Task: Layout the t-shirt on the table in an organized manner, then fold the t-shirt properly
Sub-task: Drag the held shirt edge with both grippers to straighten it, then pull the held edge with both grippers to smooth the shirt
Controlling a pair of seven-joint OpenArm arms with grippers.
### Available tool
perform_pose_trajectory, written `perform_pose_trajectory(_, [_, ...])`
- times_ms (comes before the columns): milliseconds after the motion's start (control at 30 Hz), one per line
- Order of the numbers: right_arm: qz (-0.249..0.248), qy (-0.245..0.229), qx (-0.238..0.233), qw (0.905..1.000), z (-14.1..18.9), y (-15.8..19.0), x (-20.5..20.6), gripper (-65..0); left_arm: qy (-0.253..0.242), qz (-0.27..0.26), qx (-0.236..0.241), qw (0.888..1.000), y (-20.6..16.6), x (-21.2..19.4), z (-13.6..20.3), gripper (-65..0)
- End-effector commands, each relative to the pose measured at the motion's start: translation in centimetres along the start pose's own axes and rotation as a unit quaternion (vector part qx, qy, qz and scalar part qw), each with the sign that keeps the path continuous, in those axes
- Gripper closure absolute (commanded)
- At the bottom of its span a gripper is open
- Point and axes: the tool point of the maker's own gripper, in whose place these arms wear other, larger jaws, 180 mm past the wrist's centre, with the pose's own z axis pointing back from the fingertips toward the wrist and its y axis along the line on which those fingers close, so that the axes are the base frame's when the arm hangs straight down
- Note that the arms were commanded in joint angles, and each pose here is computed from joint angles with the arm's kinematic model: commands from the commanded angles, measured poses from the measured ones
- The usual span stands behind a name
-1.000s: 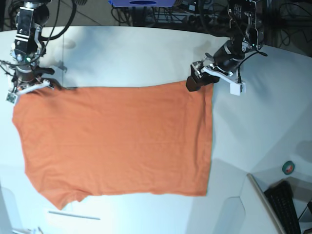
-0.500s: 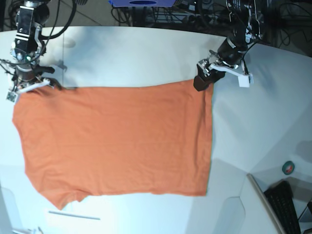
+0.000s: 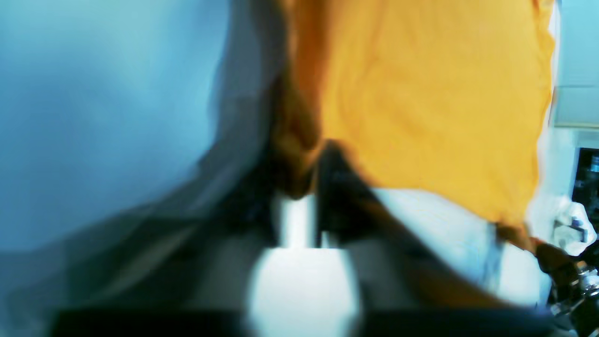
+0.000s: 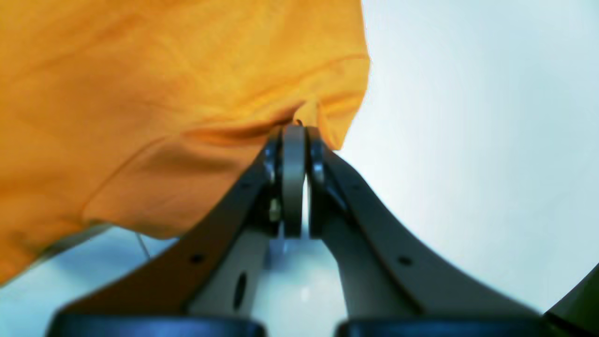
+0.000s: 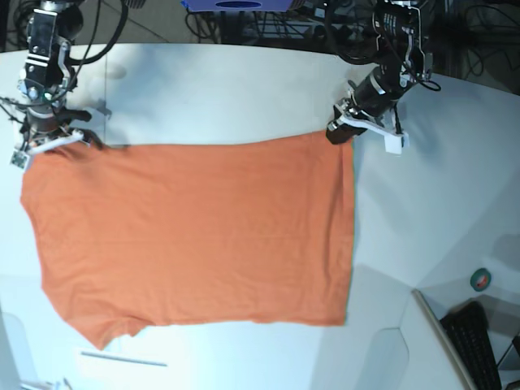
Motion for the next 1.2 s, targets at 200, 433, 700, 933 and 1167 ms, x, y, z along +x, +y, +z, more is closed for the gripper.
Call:
perform_pose_trajectory(200, [-0.009, -0.014, 0.009, 0.9998, 2.2, 1.0, -0.5, 0.0, -0.023, -0.049, 0.012, 0.998, 0.3, 2.6, 2.3, 0.0])
perform_pose_trajectory(433, [-0.021, -0.025, 0.018, 0.9993, 4.2, 1.7, -0.5, 0.0, -0.05, -0.047, 0.047, 0.996, 0.6, 4.2, 3.9, 0.0])
perform_pose_trajectory(700, [-0.009, -0.074, 0.059, 0.9955, 4.7, 5.3, 3.6, 0.0, -0.088, 0.004, 0.077, 0.993, -0.4, 6.0, 3.9, 0.0])
perform_pose_trajectory(933, [0.024, -0.118, 0.044, 0.9918, 3.6, 6.7, 8.2, 0.0, -0.112, 0.044, 0.1, 0.988, -1.2, 8.6, 2.8, 0.0])
perform_pose_trajectory(1167, [0.03, -0.1, 0.045, 0.9935, 1.1, 8.6, 9.4, 0.0, -0.121, 0.053, 0.085, 0.988, -2.5, 11.0, 1.0, 0.0])
